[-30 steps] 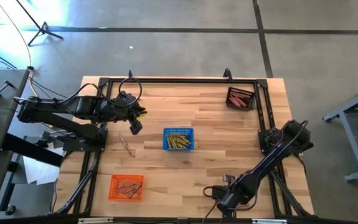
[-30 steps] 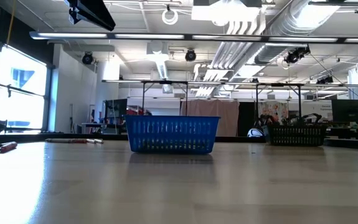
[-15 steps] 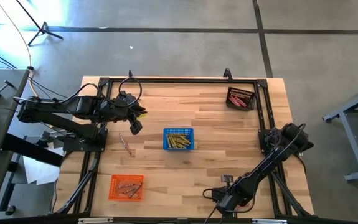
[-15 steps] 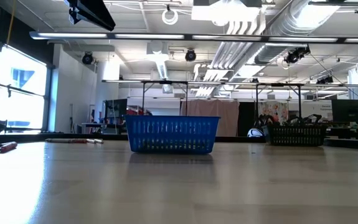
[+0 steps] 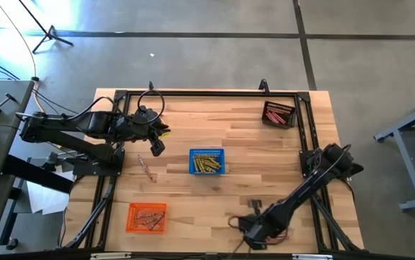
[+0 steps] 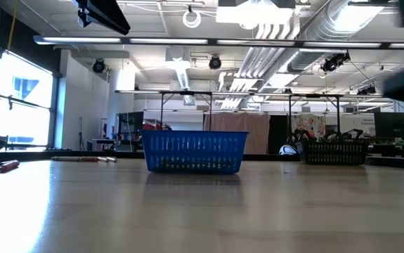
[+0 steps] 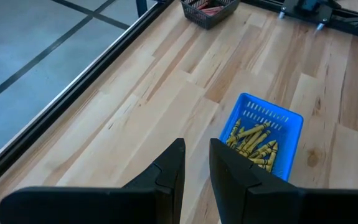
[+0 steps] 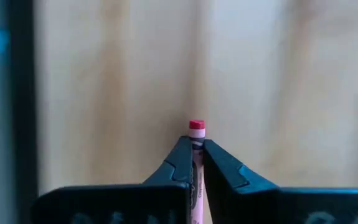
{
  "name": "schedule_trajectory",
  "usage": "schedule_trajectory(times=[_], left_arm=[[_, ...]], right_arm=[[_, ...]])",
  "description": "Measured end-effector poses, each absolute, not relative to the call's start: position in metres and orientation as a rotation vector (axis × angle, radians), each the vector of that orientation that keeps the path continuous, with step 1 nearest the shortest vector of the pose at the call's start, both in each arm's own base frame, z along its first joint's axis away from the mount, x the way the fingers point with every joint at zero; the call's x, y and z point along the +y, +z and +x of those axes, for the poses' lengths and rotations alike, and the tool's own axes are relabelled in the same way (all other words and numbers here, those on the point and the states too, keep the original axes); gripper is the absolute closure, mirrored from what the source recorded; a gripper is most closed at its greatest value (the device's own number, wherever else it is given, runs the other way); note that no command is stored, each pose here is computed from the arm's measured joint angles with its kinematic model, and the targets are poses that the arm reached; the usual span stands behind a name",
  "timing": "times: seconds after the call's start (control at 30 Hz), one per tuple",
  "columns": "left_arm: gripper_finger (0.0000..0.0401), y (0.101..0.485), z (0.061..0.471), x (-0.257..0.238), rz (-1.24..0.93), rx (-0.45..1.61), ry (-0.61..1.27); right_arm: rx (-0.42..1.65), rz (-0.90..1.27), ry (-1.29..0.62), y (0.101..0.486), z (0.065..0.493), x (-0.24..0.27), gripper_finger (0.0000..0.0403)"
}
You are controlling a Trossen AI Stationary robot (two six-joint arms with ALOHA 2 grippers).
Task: Sort crayons
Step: Put the red crayon into the black basket
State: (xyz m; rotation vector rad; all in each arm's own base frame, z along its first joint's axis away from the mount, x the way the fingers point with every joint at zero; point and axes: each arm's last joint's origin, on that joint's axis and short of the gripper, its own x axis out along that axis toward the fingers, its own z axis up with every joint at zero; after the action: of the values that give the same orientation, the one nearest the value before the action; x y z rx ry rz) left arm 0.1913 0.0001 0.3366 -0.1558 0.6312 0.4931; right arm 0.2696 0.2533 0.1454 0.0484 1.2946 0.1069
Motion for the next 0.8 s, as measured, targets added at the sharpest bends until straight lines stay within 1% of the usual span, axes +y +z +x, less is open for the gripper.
schedule_trajectory(times=[0.13,0.3,0.47,0.6,0.67,0.8], left_arm=[[0.0341,0.337,0.191,0.0,-0.155,0.631,0.493],[0.0341,0.337,0.191,0.0,-0.154,0.632,0.492],[0.0341,0.337,0.191,0.0,-0.154,0.632,0.492],[0.0341,0.336,0.191,0.0,-0.154,0.634,0.49],[0.0341,0.336,0.191,0.0,-0.154,0.643,0.485],[0.0341,0.335,0.19,0.0,-0.154,0.663,0.476]], right_arm=[[1.249,-0.045,0.046,0.159,0.283,0.243,0.0393],[1.289,-0.192,-0.086,0.18,0.3,0.215,0.0392],[1.415,-0.365,-0.258,0.209,0.311,0.174,0.0392],[1.553,-0.521,-0.471,0.233,0.309,0.129,0.0392],[1.533,-0.528,-0.558,0.244,0.308,0.107,0.0392],[1.386,-0.402,-0.598,0.268,0.295,0.065,0.0392]])
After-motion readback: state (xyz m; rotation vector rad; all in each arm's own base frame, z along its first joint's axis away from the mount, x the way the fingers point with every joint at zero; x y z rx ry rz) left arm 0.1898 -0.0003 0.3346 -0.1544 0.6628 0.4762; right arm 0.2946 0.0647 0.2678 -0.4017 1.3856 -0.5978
